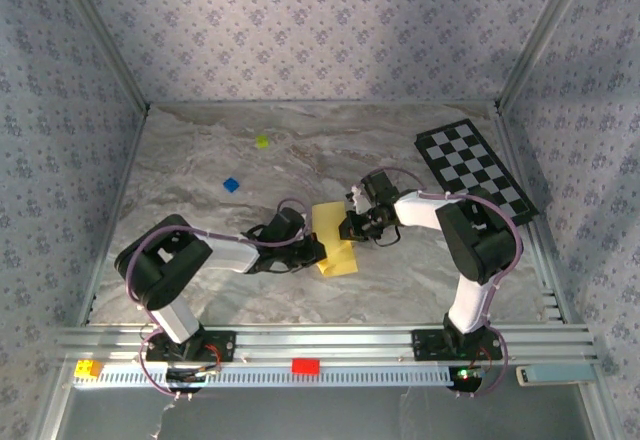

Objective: Fold a paper plane with a square sheet of paper (pick it up from the middle)
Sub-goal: First fold the square sheet of paper in half at the center of the table.

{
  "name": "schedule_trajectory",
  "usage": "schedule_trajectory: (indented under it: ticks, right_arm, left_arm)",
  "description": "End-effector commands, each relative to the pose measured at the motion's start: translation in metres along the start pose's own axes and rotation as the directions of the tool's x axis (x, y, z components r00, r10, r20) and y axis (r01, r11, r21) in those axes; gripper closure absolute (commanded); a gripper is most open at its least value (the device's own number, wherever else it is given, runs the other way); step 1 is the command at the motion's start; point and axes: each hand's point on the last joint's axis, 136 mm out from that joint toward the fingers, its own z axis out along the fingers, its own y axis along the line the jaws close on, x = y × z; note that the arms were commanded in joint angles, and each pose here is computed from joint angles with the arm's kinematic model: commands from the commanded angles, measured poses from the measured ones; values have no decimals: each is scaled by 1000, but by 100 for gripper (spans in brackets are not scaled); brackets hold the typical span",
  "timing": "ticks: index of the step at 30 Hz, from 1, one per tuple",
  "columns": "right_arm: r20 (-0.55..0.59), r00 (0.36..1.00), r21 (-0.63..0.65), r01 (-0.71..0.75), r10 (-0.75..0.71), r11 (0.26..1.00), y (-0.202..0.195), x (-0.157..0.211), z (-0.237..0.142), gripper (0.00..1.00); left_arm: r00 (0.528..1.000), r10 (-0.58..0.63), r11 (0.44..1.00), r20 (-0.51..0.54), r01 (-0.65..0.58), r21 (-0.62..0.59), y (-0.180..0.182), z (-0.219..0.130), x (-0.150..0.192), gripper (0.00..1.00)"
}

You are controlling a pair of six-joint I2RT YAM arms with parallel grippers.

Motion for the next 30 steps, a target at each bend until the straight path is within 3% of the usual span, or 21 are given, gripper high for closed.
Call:
schedule_trajectory:
  ticks: [1,6,17,30]
  right_arm:
    - [-108,982,254,-125,157,959,-70,52,12,100]
    - [-108,982,253,-126,157,959,-70,52,12,100]
    - [-104,982,266,-127,159,956,-72,52,9,100]
    - [-112,981,268,-125,160,955,-74,54,11,100]
  left_arm:
    - [999,-16,997,-37,13,-77,28,2,17,100]
    - [999,12,996,-29,-15,-92,25,-4,18,100]
    - [995,99,995,2,-99,21,-38,-13,5,100]
    - [999,17,996,-50,-21,-85,22,0,30,100]
